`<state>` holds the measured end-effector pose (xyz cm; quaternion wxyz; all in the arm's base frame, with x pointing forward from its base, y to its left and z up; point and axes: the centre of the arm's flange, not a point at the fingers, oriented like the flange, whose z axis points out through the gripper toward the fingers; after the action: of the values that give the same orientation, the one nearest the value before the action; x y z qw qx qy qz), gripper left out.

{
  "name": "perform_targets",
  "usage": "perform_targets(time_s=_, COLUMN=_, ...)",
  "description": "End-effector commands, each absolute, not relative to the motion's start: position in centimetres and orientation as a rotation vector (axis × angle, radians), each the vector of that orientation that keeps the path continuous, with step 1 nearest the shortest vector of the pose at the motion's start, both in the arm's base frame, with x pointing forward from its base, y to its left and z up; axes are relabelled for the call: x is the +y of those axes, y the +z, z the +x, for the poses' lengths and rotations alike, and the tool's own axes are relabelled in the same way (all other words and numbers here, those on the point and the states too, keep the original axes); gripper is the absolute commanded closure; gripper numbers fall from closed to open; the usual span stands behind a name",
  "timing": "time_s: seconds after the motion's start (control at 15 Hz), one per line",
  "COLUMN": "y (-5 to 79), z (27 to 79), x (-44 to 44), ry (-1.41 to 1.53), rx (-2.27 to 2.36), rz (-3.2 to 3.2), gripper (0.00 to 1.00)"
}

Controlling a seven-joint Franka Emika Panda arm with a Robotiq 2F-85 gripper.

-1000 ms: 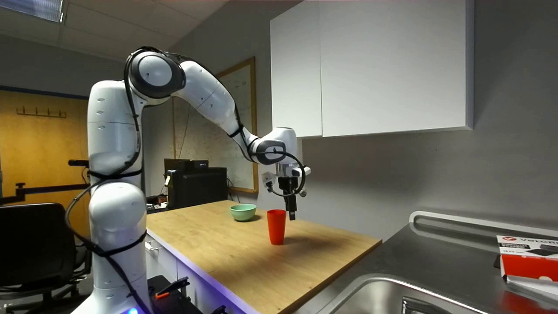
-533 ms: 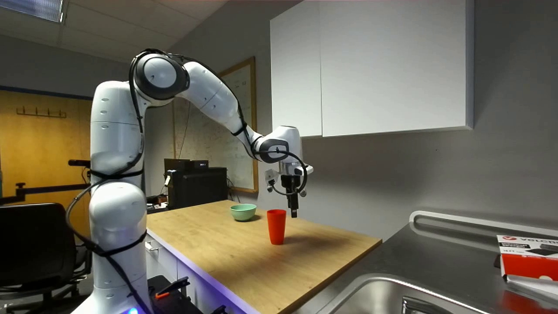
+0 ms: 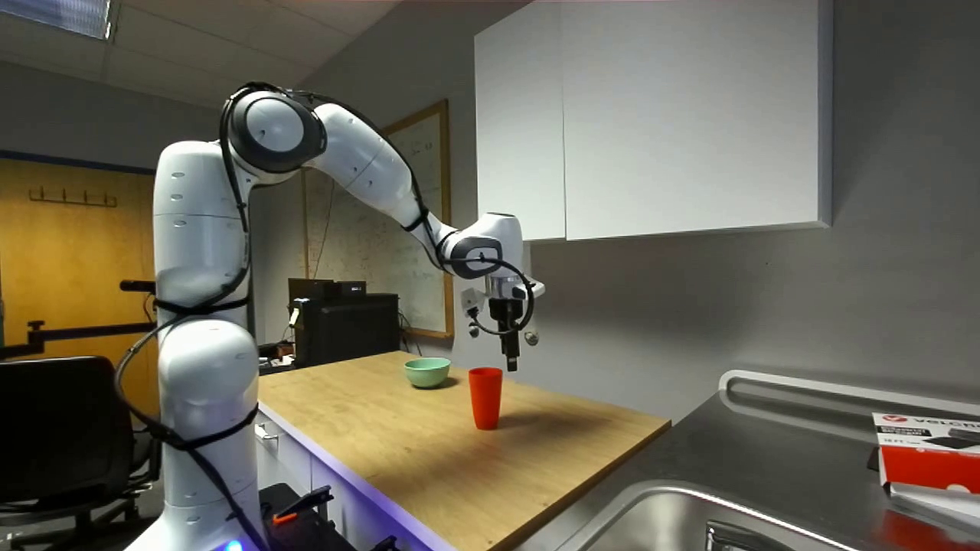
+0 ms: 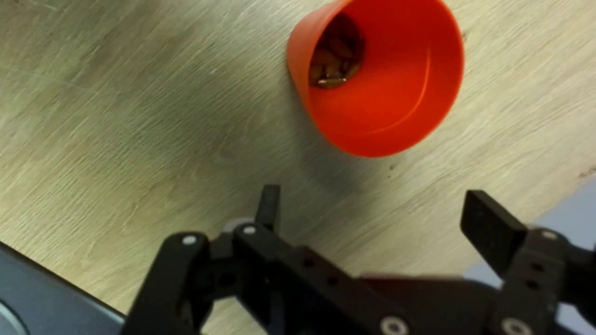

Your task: Pour the contents of the orange cup into the bowl

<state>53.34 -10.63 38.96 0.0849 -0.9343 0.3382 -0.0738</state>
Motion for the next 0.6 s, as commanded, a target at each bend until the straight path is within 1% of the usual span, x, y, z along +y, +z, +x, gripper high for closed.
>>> perform_targets(time_s=0.0, y=38.9, z=52.4, x=-9.7, ry=-0.197, rx=0.983, rz=-2.766, gripper=0.0)
perform_targets(time_s=0.53, y=36.8, z=49.4, x=-10.0, ry=-0.143, rx=1.018, rz=-2.719, gripper=0.0)
